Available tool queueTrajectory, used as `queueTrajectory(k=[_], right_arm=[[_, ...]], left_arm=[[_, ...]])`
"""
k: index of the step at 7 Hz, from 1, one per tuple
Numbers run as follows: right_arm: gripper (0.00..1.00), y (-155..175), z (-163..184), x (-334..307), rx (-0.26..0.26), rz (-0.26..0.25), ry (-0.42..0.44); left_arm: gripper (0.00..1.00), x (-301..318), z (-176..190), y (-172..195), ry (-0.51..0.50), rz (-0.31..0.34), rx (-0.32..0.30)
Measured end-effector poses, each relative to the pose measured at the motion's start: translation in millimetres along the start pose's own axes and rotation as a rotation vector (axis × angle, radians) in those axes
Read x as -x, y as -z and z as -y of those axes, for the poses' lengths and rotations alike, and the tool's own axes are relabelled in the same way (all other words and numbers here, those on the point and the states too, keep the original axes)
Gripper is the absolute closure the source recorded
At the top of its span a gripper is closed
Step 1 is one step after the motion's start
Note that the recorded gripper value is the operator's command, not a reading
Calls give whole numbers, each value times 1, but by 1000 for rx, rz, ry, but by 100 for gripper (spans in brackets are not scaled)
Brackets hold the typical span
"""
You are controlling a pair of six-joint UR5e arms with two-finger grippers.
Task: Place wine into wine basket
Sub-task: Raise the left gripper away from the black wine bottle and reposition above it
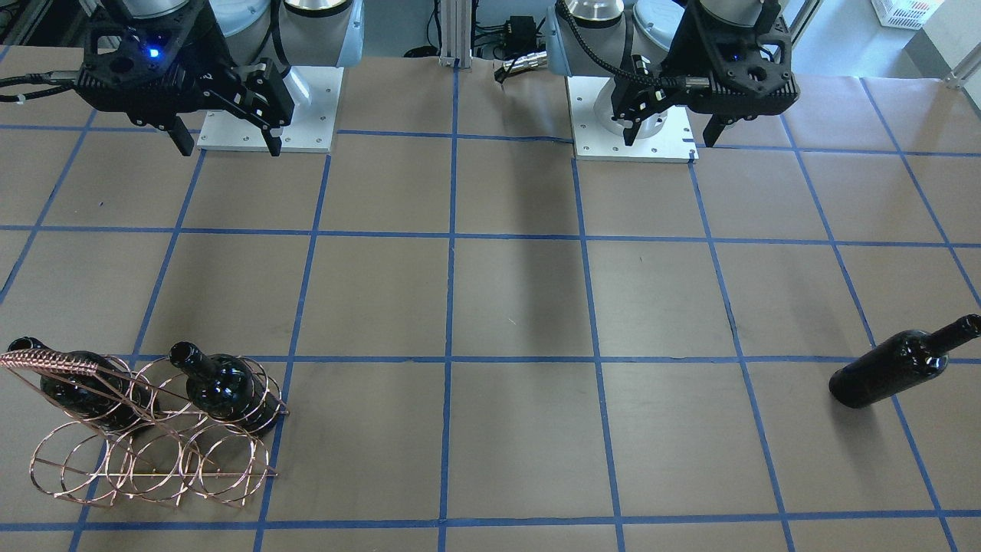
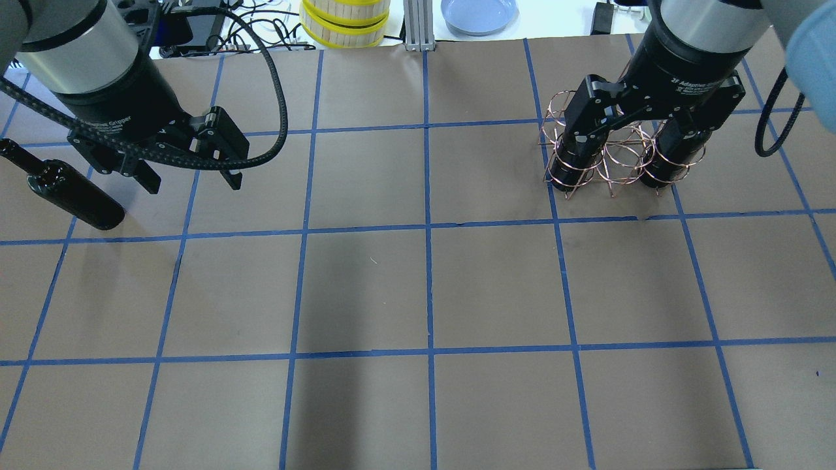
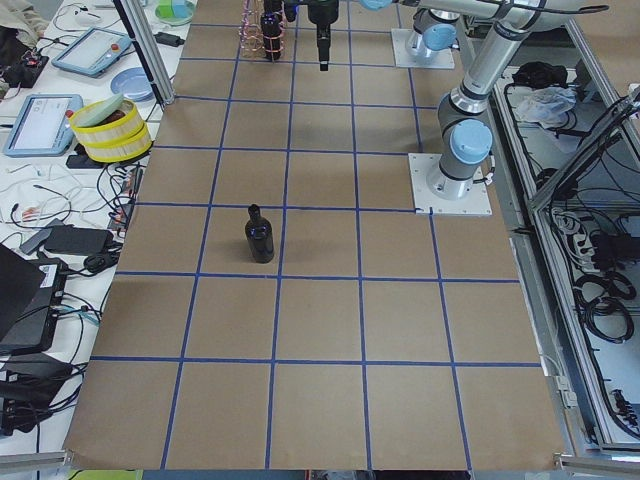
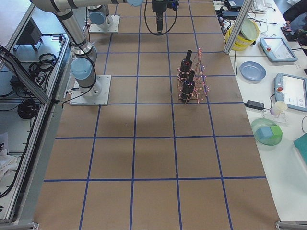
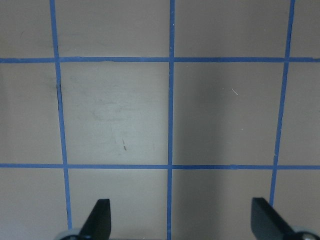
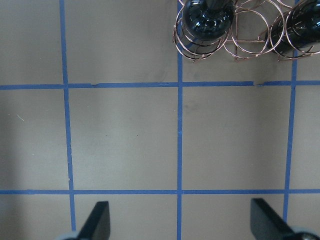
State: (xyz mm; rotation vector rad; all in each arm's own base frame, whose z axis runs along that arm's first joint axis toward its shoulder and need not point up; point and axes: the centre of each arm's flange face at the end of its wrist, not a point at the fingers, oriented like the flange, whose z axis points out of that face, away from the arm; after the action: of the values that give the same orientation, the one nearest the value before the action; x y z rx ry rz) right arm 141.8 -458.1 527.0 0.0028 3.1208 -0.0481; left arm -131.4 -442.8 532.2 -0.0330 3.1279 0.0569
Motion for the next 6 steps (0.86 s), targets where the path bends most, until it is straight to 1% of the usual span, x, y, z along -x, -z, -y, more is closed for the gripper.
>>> queueTrajectory(k=[1,2,3,4,5,6], right_arm=[[0,0,0,0,0,0,0],[0,0,0,0,0,0,0],[0,0,1,0,0,-1,0],[0,-1,1,0,0,-1,0],[0,-1,1,0,0,-1,0],[0,-1,1,0,0,-1,0]], left_arm=[[0,6,-1,5,-20,32,-8],[0,17,-2,13,-59,85,-15],[0,39,-1,23,-74,108,-19],[0,76,7,30,-67,91,-23],[0,129,13,33,-43,60,-25],[0,186,17,30,-13,45,-18]])
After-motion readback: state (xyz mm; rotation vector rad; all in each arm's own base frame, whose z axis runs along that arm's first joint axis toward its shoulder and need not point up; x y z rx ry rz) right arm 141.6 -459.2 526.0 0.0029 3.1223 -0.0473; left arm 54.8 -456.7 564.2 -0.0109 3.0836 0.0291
